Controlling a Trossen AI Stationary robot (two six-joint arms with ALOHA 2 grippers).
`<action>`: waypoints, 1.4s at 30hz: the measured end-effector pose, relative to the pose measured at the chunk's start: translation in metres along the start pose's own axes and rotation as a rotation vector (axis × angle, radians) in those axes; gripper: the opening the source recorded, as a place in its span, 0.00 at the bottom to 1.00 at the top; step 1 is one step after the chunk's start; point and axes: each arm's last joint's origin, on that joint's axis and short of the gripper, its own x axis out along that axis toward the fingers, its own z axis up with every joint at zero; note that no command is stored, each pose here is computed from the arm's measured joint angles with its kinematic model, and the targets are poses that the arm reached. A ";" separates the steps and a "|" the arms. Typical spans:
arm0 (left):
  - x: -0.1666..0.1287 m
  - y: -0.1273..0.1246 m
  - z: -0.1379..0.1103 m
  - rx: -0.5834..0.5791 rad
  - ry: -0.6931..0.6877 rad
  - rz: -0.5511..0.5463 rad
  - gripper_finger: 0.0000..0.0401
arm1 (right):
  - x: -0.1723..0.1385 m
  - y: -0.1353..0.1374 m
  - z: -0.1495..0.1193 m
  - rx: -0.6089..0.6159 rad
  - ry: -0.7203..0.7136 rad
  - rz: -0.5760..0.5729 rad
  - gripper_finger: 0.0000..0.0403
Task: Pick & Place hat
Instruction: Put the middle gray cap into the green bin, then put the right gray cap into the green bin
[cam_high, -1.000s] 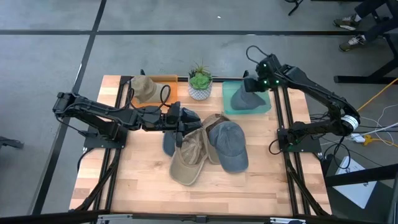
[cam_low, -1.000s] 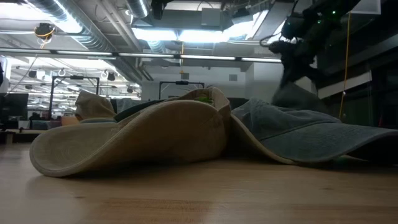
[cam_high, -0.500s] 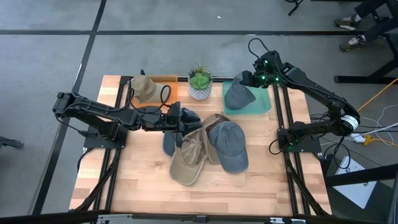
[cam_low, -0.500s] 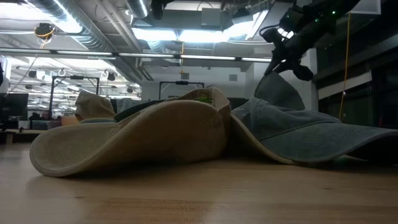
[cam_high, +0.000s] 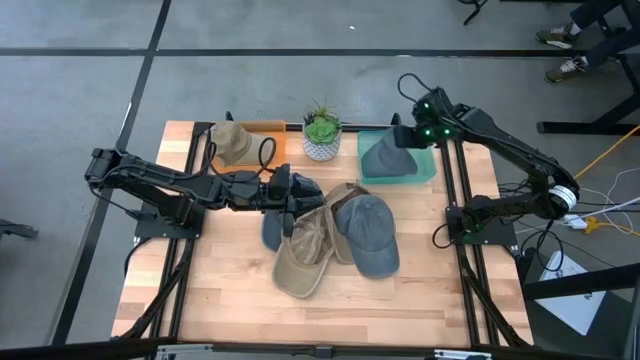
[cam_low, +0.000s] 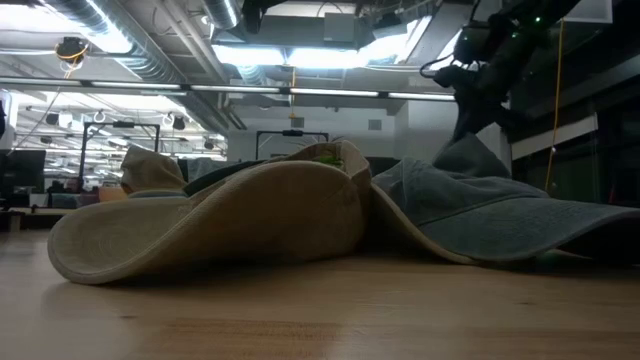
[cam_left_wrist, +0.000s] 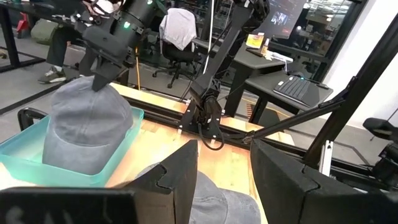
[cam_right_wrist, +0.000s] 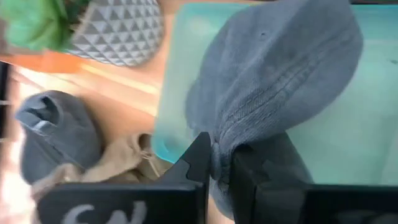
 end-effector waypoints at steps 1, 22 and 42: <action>0.000 0.000 0.000 0.000 0.000 0.000 0.36 | -0.002 -0.001 -0.001 -0.002 -0.002 -0.012 0.09; 0.000 0.000 0.000 -0.002 0.000 0.000 0.36 | -0.036 -0.028 -0.013 -0.038 -0.002 -0.121 0.12; 0.000 0.000 0.000 -0.002 -0.001 0.000 0.36 | -0.036 -0.031 -0.013 -0.121 -0.020 -0.207 0.56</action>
